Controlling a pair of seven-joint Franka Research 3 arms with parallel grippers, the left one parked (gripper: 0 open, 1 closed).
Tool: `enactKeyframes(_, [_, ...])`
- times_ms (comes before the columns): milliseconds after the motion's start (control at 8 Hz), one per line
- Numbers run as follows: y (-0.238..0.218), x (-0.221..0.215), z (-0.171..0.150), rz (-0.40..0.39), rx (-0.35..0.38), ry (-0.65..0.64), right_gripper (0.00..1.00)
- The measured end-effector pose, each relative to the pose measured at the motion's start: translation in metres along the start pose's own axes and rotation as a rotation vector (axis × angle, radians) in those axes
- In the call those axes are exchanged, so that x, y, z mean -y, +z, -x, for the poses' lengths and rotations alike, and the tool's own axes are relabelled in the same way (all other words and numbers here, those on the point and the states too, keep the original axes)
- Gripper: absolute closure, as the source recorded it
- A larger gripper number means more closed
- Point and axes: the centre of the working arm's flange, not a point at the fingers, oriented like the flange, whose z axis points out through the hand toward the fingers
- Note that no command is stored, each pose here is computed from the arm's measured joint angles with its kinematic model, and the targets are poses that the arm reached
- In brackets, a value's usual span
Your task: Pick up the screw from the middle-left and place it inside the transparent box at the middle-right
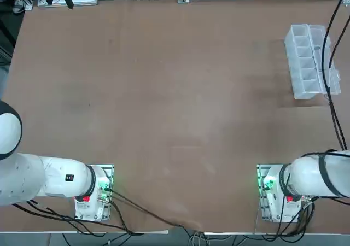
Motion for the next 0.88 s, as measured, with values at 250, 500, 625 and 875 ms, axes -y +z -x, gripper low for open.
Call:
enactKeyframes(250, [-0.0033, 0.0055, 0.0034, 0.0, -0.001, 0.008, 0.0])
enactKeyframes(500, [-0.0054, 0.0064, 0.0039, 0.0, -0.005, 0.008, 0.0])
enactKeyframes(625, [-0.0054, 0.0053, 0.004, 0.0, -0.005, 0.01, 0.0])
enactKeyframes(875, [-0.005, 0.0033, 0.0045, -0.001, -0.001, 0.015, 0.0])
